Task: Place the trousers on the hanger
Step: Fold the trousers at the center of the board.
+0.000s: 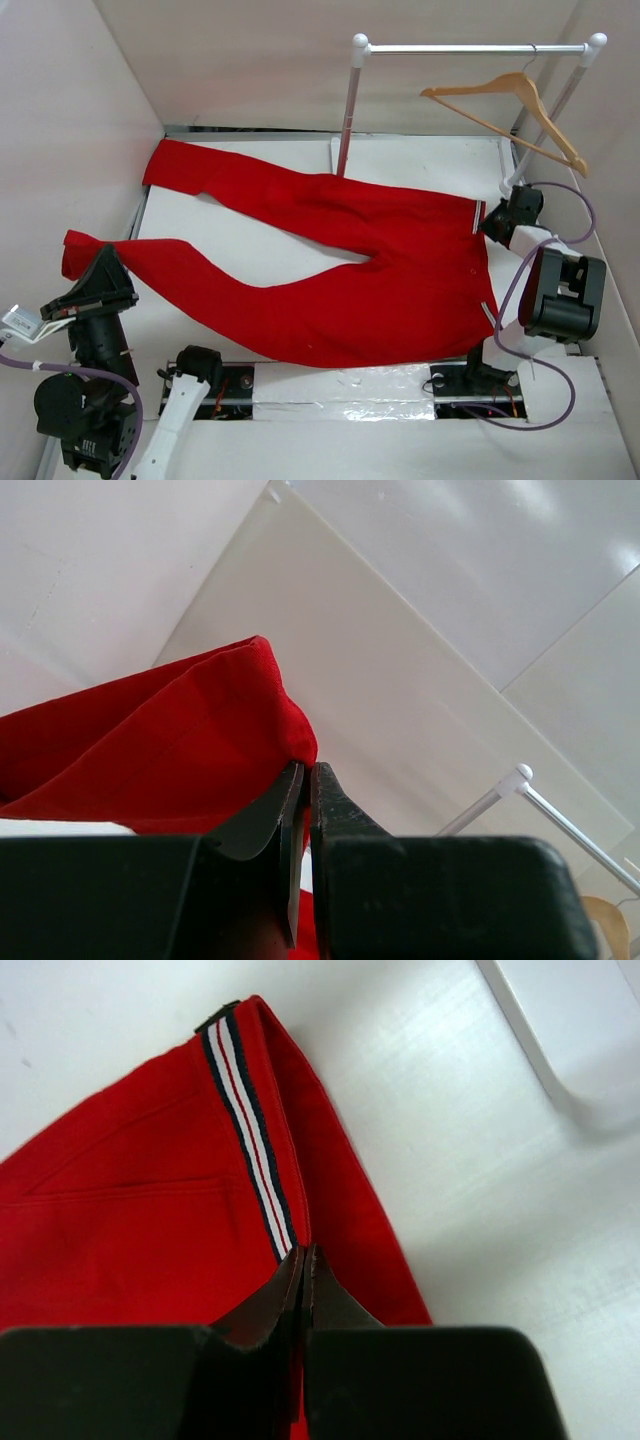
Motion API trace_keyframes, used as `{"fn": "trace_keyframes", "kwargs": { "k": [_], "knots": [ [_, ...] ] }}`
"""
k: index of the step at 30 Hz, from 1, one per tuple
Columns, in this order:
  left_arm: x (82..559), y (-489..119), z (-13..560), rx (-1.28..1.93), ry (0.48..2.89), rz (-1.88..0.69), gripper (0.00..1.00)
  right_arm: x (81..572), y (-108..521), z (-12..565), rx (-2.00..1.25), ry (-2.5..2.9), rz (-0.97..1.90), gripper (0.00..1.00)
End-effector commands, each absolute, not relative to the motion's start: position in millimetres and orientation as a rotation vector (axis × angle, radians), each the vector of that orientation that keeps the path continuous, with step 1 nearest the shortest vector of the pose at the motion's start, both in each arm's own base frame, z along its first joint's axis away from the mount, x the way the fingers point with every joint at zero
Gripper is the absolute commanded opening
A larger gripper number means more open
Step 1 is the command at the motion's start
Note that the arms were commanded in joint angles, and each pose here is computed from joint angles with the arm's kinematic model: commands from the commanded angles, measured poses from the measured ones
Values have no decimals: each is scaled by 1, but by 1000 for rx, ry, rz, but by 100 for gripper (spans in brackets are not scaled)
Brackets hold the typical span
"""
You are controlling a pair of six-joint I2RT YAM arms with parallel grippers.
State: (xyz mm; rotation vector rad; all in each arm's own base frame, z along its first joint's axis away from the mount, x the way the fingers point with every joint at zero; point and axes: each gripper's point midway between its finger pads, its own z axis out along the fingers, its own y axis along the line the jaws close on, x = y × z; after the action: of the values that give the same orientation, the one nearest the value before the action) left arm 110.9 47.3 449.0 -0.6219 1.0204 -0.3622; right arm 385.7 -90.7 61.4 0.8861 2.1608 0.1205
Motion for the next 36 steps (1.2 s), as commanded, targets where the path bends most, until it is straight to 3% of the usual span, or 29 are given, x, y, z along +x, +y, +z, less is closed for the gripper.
{"fn": "trace_keyframes", "kwargs": {
  "k": [1,10,11,12,13,14,15,18,22,25,29,31,32,36],
  "knots": [
    [97,49,464,-612,954,-399,0,442,-94,102,782,2017,194,0],
    [102,43,456,-593,986,-420,0,468,-117,129,826,1902,101,0],
    [105,41,453,-593,995,-422,0,470,-117,131,827,1890,105,6],
    [107,40,452,-591,998,-426,0,471,-117,132,825,1889,107,18],
    [108,38,450,-587,1002,-430,0,470,-116,132,823,1897,111,36],
    [112,37,446,-588,1010,-429,0,467,-114,130,822,1927,109,72],
    [113,36,444,-586,1011,-434,0,464,-113,133,818,1929,111,80],
    [118,33,439,-581,1018,-442,0,438,-110,122,862,1969,83,91],
    [122,29,434,-570,1018,-470,0,378,-102,135,941,1884,65,89],
    [121,25,432,-557,1012,-500,0,315,-102,103,1040,1919,-48,80],
    [119,24,431,-550,999,-533,0,256,-98,96,1097,1862,-74,36],
    [118,26,431,-554,998,-535,0,247,-83,80,1076,1919,2,31],
    [117,25,432,-550,998,-544,0,240,-78,74,1079,1963,1,22],
    [114,27,433,-545,996,-547,0,243,-57,75,993,2045,123,20]
  ]
}}
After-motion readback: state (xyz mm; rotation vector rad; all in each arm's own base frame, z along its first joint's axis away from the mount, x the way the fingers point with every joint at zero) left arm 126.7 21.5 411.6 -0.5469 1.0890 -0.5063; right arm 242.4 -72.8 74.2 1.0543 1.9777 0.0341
